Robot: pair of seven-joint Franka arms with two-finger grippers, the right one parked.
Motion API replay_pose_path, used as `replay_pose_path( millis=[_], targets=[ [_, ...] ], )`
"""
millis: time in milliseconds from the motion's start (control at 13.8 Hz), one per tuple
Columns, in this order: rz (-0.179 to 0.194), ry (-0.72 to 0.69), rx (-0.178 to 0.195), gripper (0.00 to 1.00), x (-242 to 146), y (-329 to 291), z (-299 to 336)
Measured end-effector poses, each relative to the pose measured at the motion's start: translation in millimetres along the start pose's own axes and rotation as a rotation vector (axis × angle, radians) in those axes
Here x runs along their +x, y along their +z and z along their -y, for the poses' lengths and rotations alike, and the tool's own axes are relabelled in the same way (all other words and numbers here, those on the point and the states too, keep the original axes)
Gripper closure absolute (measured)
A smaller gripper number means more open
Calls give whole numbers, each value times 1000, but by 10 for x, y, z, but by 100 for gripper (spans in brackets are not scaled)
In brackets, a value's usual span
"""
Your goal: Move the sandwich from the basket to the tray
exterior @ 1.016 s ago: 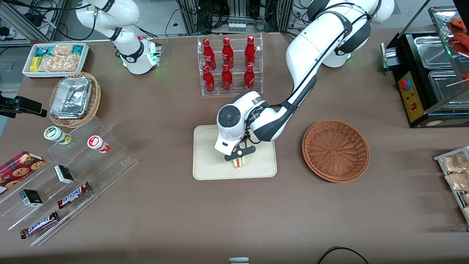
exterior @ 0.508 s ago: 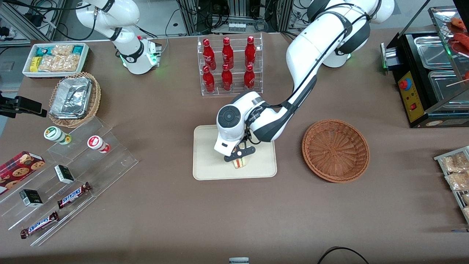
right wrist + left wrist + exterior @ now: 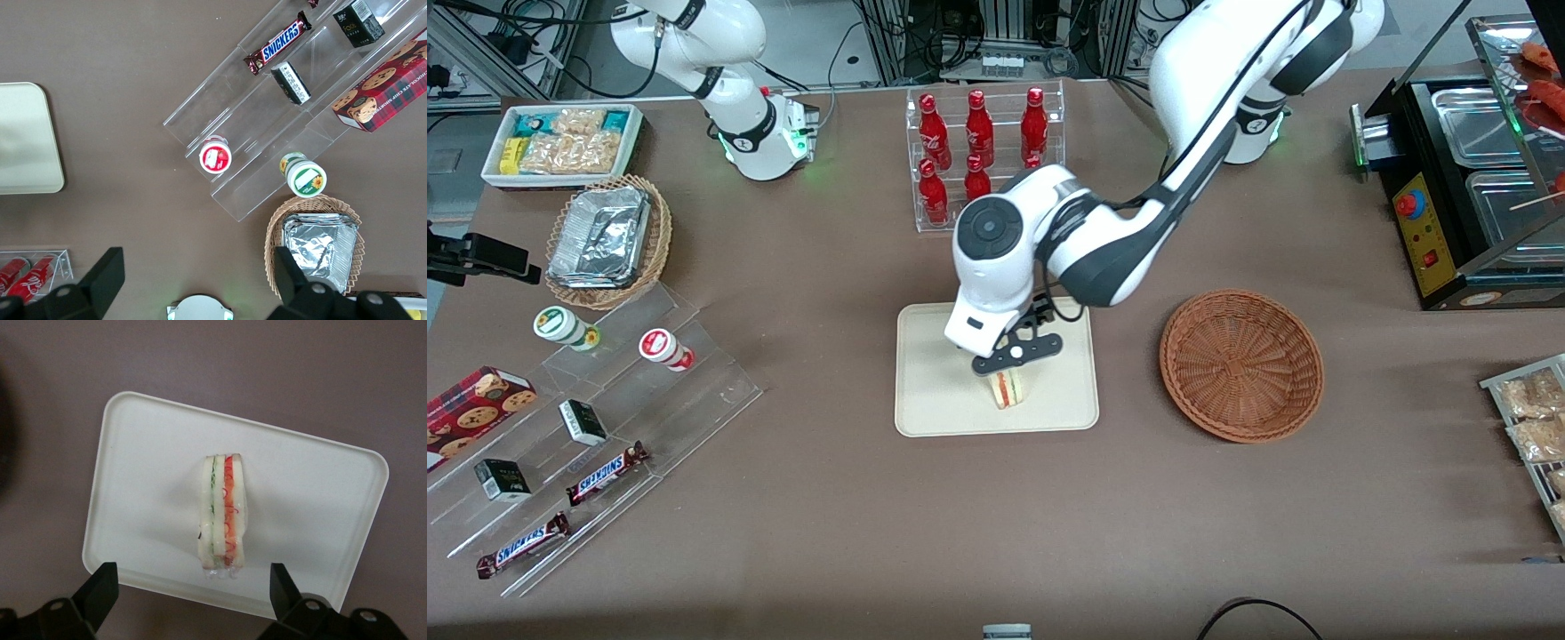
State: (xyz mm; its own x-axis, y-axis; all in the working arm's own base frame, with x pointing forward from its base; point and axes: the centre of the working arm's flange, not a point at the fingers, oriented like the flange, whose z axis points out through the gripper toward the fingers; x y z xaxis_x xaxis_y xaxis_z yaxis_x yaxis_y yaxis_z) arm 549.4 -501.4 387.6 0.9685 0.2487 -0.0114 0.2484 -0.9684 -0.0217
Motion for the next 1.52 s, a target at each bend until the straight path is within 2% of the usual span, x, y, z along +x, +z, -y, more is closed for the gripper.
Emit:
replay_pose_path(
  millis=[73,218,435,508,726,871,1016,1379,1524],
  targets=[
    [-1,34,1,0,150,-86,130],
    [25,139,17,0,472,-177,450],
    [110,196,74,0,950,-257,1094],
    [126,205,85,0,1083,-283,1282],
    [162,317,87,0,1492,-399,1983],
    [170,365,83,0,1668,-526,2496],
    [162,398,74,0,1724,-703,2820],
    [133,465,70,0,1683,-1057,3124],
    [149,509,68,0,1683,-1154,3285]
  ],
)
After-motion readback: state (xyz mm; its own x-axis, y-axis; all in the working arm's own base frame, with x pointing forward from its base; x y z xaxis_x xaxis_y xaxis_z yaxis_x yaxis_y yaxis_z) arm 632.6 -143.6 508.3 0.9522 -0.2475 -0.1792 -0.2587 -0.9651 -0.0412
